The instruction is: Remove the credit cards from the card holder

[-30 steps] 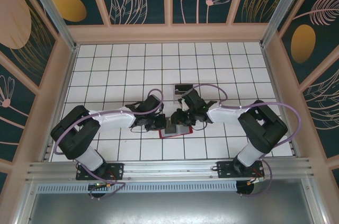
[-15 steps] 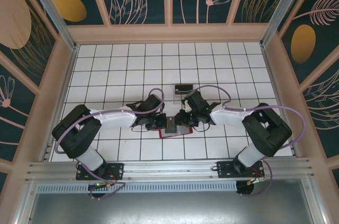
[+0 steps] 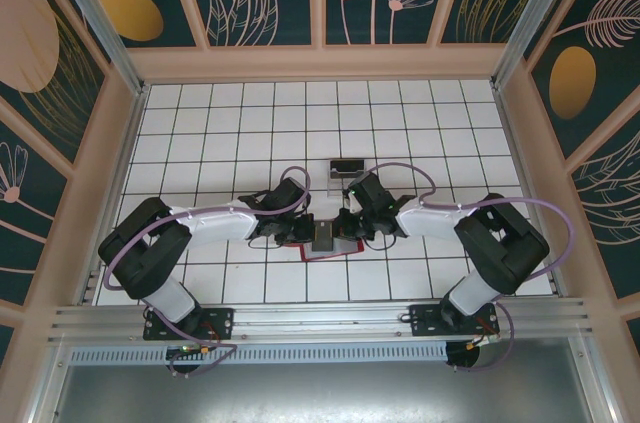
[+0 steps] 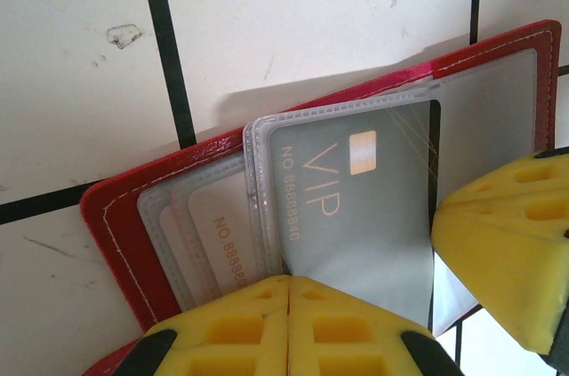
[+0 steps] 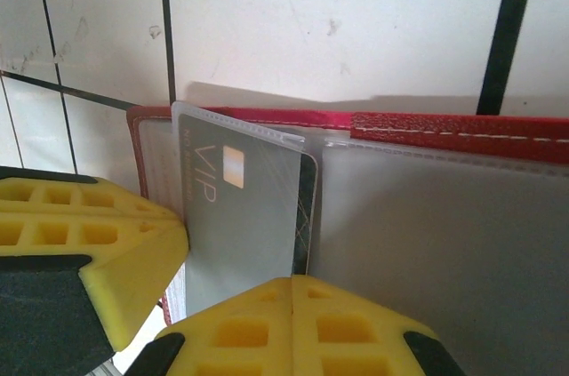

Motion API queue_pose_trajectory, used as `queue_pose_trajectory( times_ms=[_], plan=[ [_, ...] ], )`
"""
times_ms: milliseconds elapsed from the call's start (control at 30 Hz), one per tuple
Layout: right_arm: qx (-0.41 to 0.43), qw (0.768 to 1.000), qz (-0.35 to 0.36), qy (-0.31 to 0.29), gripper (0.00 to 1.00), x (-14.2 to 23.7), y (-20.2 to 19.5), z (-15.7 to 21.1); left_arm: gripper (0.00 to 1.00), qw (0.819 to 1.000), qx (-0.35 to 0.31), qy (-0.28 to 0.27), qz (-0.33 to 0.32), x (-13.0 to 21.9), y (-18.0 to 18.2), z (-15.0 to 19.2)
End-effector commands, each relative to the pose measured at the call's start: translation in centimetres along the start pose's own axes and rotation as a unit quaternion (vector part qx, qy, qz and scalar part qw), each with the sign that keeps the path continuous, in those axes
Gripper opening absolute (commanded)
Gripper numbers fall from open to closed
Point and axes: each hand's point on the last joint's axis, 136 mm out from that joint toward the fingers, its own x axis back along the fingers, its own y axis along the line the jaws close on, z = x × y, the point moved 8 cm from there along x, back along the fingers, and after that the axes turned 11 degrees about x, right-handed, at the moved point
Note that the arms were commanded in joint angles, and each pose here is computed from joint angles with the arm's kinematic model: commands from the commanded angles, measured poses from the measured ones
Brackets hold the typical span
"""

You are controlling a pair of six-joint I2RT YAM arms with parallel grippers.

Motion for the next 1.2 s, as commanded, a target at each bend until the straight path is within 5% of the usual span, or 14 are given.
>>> queue_pose_trajectory(
  times_ms=[0,1167],
  plan=[
    [-0.012,1.000,0.014,-0.006,0.06,0.1,-0.7,0.2,0.09,0.996,0.005,0.022,-0.085,-1.3,3.2,1.2],
    [-0.006,0.999,-0.046,0.000,0.16,-0.7,0.8,0.4,0.09,0.996,0.004,0.025,-0.083,-1.3,3.0,1.1]
  ],
)
